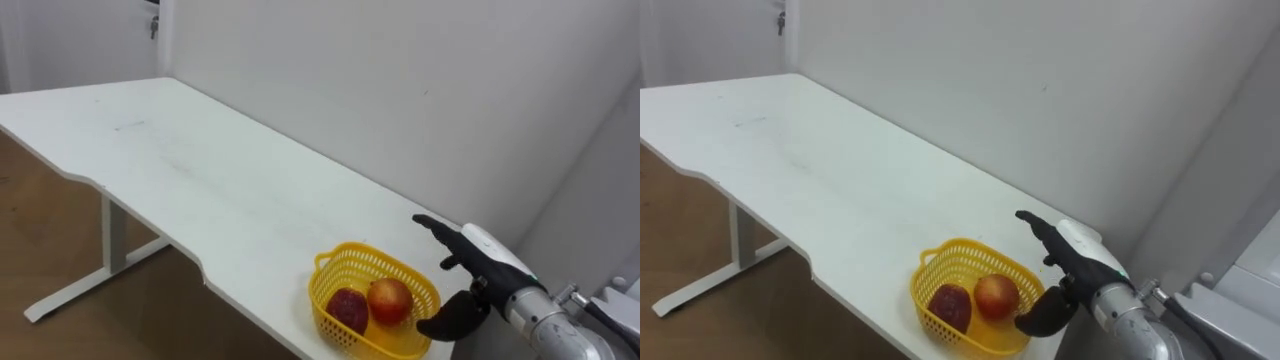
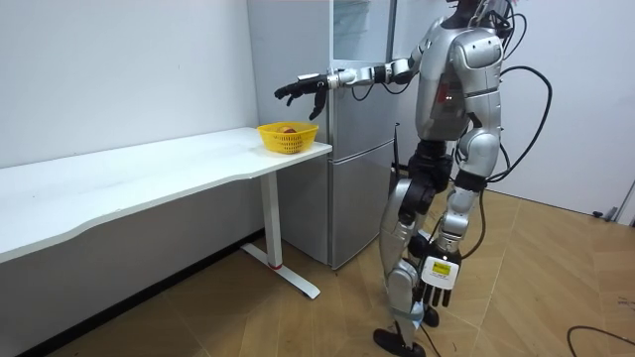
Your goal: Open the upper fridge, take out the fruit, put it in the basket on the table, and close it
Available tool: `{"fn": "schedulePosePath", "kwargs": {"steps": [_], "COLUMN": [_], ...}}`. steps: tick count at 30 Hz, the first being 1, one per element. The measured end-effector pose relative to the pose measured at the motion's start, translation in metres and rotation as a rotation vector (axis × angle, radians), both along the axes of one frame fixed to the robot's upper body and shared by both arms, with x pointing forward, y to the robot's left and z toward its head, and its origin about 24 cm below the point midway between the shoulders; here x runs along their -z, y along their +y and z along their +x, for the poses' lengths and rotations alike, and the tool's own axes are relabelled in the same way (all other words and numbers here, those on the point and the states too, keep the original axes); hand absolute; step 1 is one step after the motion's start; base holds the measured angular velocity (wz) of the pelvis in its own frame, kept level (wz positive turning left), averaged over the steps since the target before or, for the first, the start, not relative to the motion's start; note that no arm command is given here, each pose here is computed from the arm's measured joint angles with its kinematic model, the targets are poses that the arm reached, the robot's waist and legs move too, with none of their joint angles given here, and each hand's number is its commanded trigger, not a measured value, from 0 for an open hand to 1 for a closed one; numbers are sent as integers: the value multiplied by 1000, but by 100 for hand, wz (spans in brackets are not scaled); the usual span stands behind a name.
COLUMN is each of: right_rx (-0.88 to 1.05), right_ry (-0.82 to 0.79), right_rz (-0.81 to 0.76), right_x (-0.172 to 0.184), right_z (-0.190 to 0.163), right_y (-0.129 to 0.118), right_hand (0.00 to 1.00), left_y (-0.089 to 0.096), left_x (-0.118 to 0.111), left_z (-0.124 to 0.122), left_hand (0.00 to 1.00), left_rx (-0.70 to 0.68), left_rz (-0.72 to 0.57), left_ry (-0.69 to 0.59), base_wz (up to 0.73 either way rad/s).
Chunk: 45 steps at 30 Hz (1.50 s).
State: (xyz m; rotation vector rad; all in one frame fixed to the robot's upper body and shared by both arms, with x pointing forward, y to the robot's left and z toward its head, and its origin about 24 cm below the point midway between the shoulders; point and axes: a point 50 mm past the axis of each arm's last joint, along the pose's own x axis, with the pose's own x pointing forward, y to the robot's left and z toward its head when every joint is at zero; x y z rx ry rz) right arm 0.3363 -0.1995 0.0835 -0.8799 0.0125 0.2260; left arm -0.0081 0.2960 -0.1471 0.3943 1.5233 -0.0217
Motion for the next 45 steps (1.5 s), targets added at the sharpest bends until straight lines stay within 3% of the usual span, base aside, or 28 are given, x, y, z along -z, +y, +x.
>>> {"fn": "schedulePosePath", "kwargs": {"steps": [15,27,34,45], "right_rx": [4,-38,-112,-60], "right_ry": [-8,-147,-354,-757], "right_rz": [-2,14,76,213], "right_x": [-1,-25,-57,-116], "right_z": [0,-4,-26,-75], "right_y": [-1,14,27,5], "right_hand": [0,0,0,0], "left_y": [-3,-10,-17,-36], "left_x": [0,3,5,10], "left_z": [2,1,-5,-12], "left_hand": [0,0,0,0], "left_rx": [19,11,-2,-55], "left_rz": [-2,-12,-18,-74], "left_ry": [-6,-25,-40,-84], "base_wz": [-1,-2,-9,-21]}}
